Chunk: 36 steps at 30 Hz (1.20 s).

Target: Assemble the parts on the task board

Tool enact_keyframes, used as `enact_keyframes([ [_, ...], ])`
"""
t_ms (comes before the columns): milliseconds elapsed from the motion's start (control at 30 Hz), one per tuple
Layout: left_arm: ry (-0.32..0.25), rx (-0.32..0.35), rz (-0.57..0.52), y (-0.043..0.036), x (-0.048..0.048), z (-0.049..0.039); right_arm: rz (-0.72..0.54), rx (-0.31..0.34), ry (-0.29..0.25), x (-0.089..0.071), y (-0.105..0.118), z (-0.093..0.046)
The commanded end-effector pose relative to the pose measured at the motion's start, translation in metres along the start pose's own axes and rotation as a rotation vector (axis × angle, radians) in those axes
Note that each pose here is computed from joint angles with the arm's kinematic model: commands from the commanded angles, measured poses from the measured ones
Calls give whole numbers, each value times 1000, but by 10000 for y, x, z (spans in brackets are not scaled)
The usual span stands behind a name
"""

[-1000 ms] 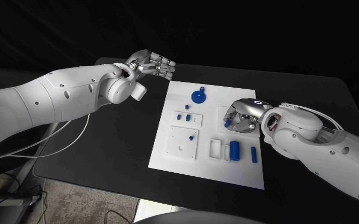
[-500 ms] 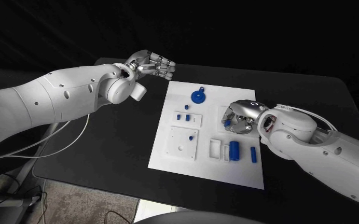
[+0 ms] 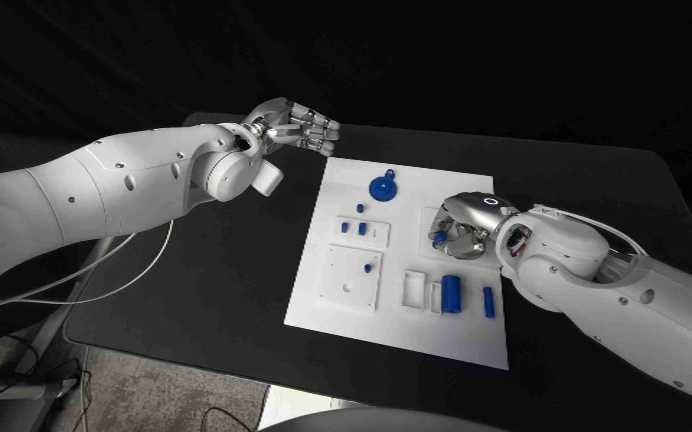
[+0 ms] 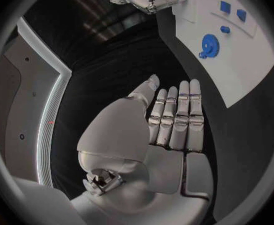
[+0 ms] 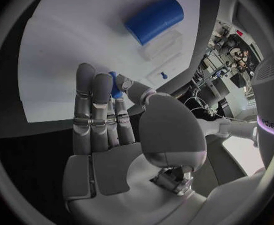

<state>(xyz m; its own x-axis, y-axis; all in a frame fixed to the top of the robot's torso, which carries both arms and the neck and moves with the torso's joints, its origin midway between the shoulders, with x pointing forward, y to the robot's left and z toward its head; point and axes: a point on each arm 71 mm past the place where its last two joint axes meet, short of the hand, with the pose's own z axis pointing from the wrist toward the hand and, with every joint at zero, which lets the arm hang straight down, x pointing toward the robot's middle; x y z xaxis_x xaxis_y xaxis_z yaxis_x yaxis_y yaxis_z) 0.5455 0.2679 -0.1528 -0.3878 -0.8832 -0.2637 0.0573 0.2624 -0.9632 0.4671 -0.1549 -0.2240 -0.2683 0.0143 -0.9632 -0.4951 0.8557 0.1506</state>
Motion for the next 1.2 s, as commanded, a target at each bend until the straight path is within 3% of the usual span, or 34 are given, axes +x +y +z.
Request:
enact_keyframes([
  [33,25,7,-11,-15,27,8,-23,-5,-71,-48,24,1],
  [333,30,5,-33,-11,35,15,-17,-14,-118,-97,36,23],
  [600,23,10,-34,-11,27,33,13,-25,-175,-313,78,27],
  [967,30,16,-35,-27,77,66,82,-132,-209,-500,450,21],
  [1200,23,21,-33,-39,103,89,73,-203,-196,-392,755,75],
])
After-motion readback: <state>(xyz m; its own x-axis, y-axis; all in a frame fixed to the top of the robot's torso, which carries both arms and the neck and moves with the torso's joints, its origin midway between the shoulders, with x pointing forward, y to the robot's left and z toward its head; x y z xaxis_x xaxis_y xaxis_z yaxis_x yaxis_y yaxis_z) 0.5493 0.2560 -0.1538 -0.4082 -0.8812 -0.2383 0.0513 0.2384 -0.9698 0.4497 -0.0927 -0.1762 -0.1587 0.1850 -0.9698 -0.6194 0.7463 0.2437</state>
